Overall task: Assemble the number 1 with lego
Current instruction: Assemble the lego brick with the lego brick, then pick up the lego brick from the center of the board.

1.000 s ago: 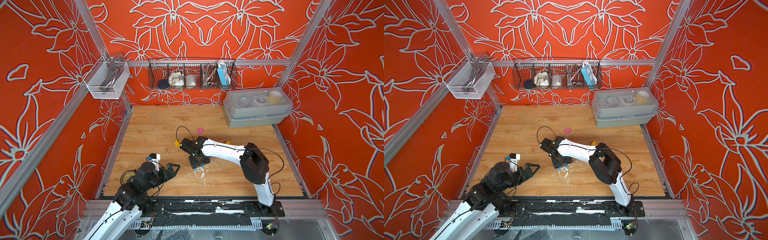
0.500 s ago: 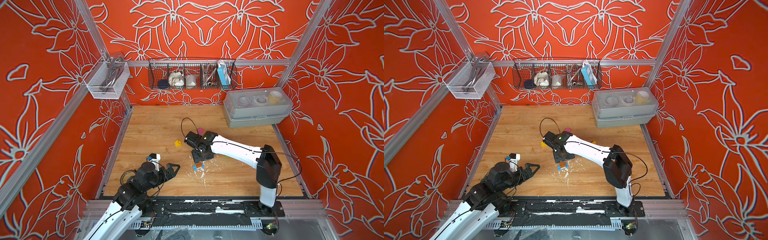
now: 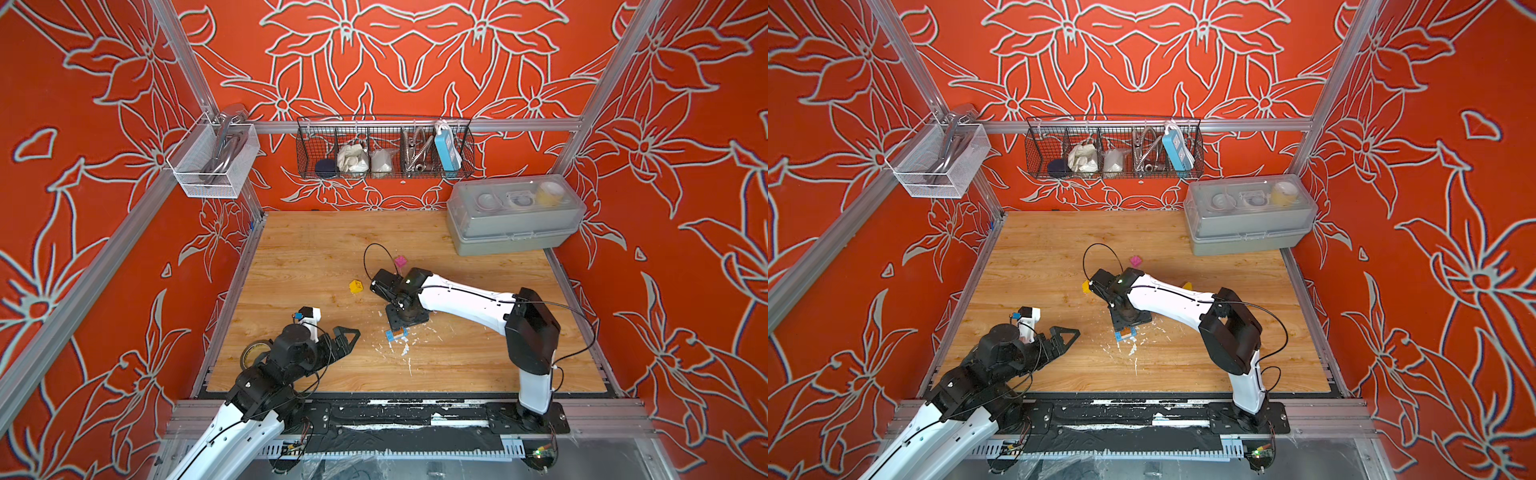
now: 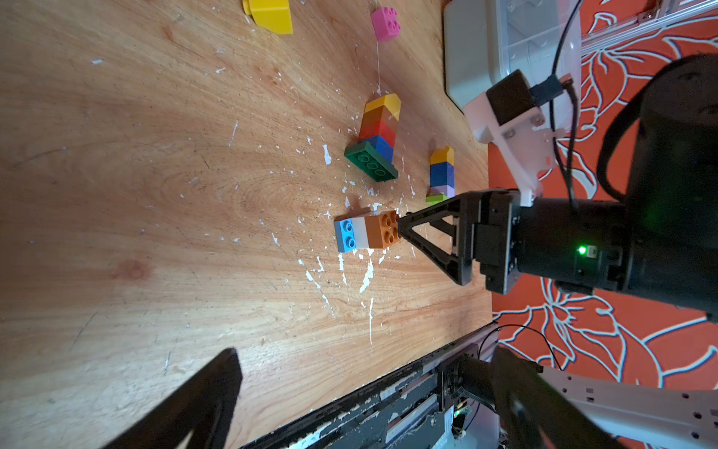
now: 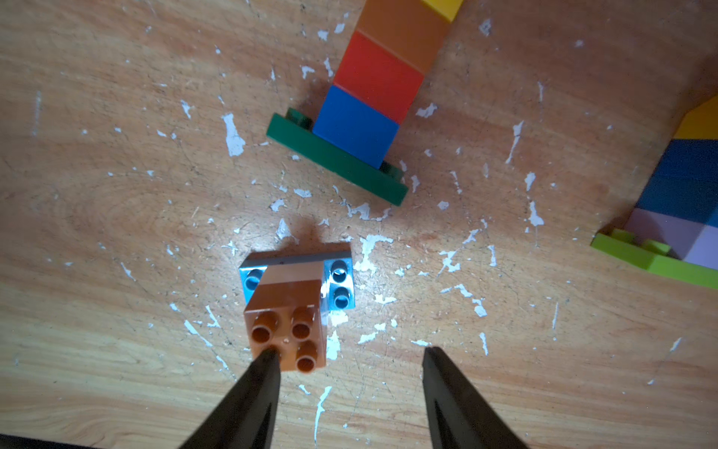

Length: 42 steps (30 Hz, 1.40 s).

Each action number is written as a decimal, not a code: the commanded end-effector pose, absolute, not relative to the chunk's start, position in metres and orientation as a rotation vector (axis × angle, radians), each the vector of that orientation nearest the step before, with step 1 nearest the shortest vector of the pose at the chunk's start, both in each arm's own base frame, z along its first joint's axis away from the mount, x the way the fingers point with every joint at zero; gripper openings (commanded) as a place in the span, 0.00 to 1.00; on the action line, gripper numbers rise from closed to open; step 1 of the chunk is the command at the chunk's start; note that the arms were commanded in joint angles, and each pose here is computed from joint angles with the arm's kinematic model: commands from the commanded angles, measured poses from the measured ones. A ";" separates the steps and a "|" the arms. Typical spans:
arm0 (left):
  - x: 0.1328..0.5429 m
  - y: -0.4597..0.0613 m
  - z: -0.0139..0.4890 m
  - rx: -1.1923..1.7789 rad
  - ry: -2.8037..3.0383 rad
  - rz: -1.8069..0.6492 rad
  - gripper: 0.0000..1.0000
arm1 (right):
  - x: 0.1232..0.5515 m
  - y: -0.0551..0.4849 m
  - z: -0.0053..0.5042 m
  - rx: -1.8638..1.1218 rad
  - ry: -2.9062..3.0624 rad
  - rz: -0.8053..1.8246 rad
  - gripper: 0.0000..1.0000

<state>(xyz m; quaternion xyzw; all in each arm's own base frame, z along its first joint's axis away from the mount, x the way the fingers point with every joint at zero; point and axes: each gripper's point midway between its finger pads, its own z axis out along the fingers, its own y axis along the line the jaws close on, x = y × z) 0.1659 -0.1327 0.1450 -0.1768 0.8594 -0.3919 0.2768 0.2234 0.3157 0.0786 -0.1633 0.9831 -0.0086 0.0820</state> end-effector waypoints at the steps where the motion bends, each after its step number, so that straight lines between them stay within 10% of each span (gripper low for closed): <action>1: 0.168 -0.133 0.147 -0.462 2.296 -1.052 1.00 | 0.220 0.307 0.058 -0.494 2.964 -0.116 0.63; 13: 0.168 -0.132 0.147 -0.464 2.292 -1.052 1.00 | 0.215 0.285 0.028 -0.486 2.989 -0.277 0.62; 27: 0.167 -0.132 0.145 -0.474 2.307 -1.043 1.00 | 0.240 0.302 0.123 -0.391 2.856 -0.092 0.63; 42: 0.185 -0.131 0.165 -0.430 2.309 -0.942 1.00 | 0.360 0.299 0.138 -0.324 2.833 -0.017 0.65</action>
